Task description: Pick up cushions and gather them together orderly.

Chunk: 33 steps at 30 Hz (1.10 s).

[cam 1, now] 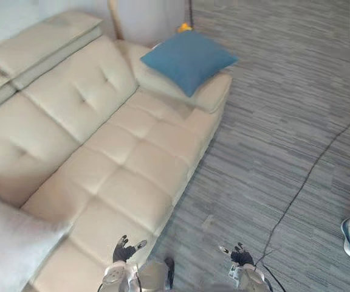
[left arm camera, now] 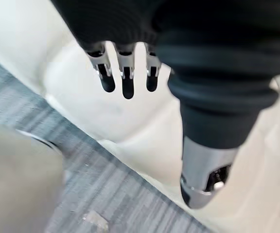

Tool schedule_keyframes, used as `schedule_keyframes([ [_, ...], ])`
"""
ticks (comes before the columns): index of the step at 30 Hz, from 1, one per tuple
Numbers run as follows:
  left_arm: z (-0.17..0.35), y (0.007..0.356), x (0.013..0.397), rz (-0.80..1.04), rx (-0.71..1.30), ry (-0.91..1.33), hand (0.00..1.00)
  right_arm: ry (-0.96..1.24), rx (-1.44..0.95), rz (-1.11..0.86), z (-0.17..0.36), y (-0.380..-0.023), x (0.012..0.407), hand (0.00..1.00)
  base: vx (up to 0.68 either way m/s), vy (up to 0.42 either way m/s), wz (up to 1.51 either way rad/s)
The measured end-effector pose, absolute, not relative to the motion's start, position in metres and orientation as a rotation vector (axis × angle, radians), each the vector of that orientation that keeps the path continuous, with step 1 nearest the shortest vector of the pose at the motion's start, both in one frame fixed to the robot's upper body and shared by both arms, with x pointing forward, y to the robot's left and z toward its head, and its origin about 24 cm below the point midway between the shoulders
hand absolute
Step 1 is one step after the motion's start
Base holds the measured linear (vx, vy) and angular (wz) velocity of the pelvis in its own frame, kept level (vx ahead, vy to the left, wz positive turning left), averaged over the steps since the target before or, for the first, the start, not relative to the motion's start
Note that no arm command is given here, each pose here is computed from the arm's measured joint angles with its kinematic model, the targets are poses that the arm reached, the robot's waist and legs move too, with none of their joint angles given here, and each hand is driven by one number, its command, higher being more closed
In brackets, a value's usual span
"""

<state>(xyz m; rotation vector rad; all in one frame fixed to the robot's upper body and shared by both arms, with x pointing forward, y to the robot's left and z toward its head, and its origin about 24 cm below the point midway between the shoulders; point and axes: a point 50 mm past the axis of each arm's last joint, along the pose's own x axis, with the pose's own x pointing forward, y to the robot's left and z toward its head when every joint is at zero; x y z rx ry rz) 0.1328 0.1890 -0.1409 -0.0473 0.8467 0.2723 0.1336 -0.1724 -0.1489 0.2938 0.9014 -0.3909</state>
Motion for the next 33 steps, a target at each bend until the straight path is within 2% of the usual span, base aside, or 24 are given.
schedule_keyframes([
  [6, -0.144, 0.185, 0.128, 0.219, -0.007, 0.877, 0.0, 0.871, 0.216, -0.341, -0.143, -0.181, 0.148, 0.0, 0.39, -0.06, -0.18],
  [9, -0.146, 0.191, 0.122, 0.222, 0.014, 0.895, 0.0, 0.908, 0.214, -0.343, -0.148, -0.181, 0.14, 0.0, 0.49, -0.236, 0.03],
  [13, -0.149, 0.17, 0.122, 0.216, -0.052, 0.905, 0.0, 0.899, 0.14, -0.37, -0.144, -0.21, 0.142, 0.0, 0.48, -0.235, 0.02],
  [17, -0.144, 0.175, 0.134, 0.206, -0.028, 0.864, 0.0, 0.939, 0.154, -0.405, -0.149, -0.21, 0.134, 0.0, 0.55, -0.171, -0.12],
  [23, -0.137, 0.17, 0.147, 0.194, -0.046, 0.806, 0.0, 0.899, 0.165, -0.409, -0.143, -0.21, 0.147, 0.0, 0.51, 0.002, -0.39],
  [25, -0.134, 0.175, 0.153, 0.19, -0.029, 0.783, 0.0, 0.906, 0.197, -0.381, -0.145, -0.195, 0.15, 0.0, 0.73, 0.121, -0.44],
  [33, -0.142, 0.184, 0.139, 0.203, -0.009, 0.861, 0.0, 0.933, 0.187, -0.349, -0.149, -0.19, 0.141, 0.0, 0.58, 0.144, 0.01],
])
